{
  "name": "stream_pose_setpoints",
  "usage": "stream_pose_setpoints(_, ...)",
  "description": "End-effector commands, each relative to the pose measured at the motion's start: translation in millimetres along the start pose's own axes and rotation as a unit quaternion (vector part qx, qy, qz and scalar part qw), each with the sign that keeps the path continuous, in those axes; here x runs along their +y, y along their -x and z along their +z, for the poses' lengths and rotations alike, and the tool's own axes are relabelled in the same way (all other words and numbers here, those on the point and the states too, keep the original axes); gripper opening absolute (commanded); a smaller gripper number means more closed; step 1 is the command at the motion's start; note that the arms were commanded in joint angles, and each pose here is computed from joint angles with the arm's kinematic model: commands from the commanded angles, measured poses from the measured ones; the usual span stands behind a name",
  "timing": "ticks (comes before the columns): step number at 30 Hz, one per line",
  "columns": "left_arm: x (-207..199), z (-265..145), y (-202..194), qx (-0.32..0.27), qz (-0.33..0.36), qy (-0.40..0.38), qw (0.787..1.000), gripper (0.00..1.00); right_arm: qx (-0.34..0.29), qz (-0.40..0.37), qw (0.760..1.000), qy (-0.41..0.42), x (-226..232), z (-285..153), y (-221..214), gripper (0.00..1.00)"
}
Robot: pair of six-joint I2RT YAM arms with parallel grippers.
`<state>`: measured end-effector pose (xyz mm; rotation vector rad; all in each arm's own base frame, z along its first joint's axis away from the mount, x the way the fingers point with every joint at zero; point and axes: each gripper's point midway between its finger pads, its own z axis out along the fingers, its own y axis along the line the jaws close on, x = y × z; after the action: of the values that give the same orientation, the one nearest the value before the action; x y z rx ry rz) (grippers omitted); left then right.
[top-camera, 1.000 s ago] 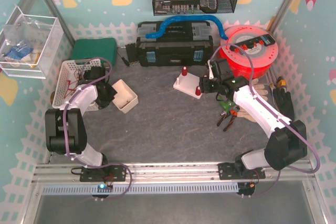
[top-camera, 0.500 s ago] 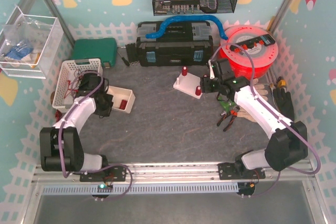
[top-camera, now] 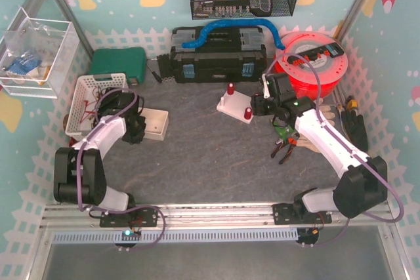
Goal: Install the large spring
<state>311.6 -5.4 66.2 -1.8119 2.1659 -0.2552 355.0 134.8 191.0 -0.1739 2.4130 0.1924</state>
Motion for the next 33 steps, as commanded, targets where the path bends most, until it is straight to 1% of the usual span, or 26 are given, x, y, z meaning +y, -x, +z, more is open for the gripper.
stream_pose_setpoints(1,-3,-1,4,-0.010,-0.014,0.007,1.000,0.27,-0.022,0.009,1.000,-0.003,-4,-15,4,0.72)
stream_pose_setpoints(4,-10,-12,6,-0.015,-0.008,-0.006,1.000,0.35,-0.025,0.011,1.000,-0.005,-6,-19,2,0.72)
stream_pose_setpoints(6,-17,-24,10,-0.021,0.009,-0.018,1.000,0.39,-0.028,0.012,1.000,-0.006,-7,-22,1,0.72)
stream_pose_setpoints(7,-26,-31,12,-0.026,0.035,-0.030,0.999,0.40,-0.029,0.012,0.999,-0.007,-7,-23,0,0.72)
stream_pose_setpoints(9,-50,-49,17,-0.040,0.111,-0.061,0.991,0.41,-0.031,0.012,0.999,-0.008,-8,-25,0,0.72)
stream_pose_setpoints(11,-67,-63,22,-0.065,0.197,-0.074,0.975,0.41,-0.032,0.012,0.999,-0.010,-9,-25,-1,0.72)
stream_pose_setpoints(13,-79,-71,23,-0.085,0.292,-0.078,0.949,0.41,-0.031,0.013,0.999,-0.010,-9,-24,-2,0.72)
stream_pose_setpoints(15,-86,-66,17,-0.081,0.392,-0.081,0.913,0.40,-0.031,0.014,0.999,-0.007,-9,-23,-4,0.72)
stream_pose_setpoints(16,-87,-60,10,-0.064,0.433,-0.084,0.895,0.40,-0.031,0.014,0.999,-0.006,-8,-22,-5,0.72)
stream_pose_setpoints(18,-85,-49,4,-0.046,0.487,-0.076,0.869,0.40,-0.034,0.013,0.999,-0.003,-7,-21,-5,0.72)
stream_pose_setpoints(22,-78,-21,-1,-0.024,0.552,-0.046,0.833,0.38,-0.036,0.005,0.999,0.000,-7,-20,-6,0.72)
stream_pose_setpoints(23,-73,-7,-1,-0.016,0.587,-0.024,0.809,0.38,-0.040,0.000,0.999,-0.001,-7,-23,-5,0.72)
stream_pose_setpoints(27,-72,10,4,-0.011,0.611,0.003,0.791,0.40,-0.047,-0.003,0.999,-0.006,-11,-29,-7,0.72)
stream_pose_setpoints(31,-68,25,9,-0.004,0.622,0.031,0.782,0.42,-0.051,-0.005,0.999,-0.017,-16,-35,-10,0.73)
stream_pose_setpoints(33,-65,30,17,-0.015,0.624,0.056,0.779,0.44,-0.054,-0.003,0.998,-0.021,-18,-38,-10,0.73)
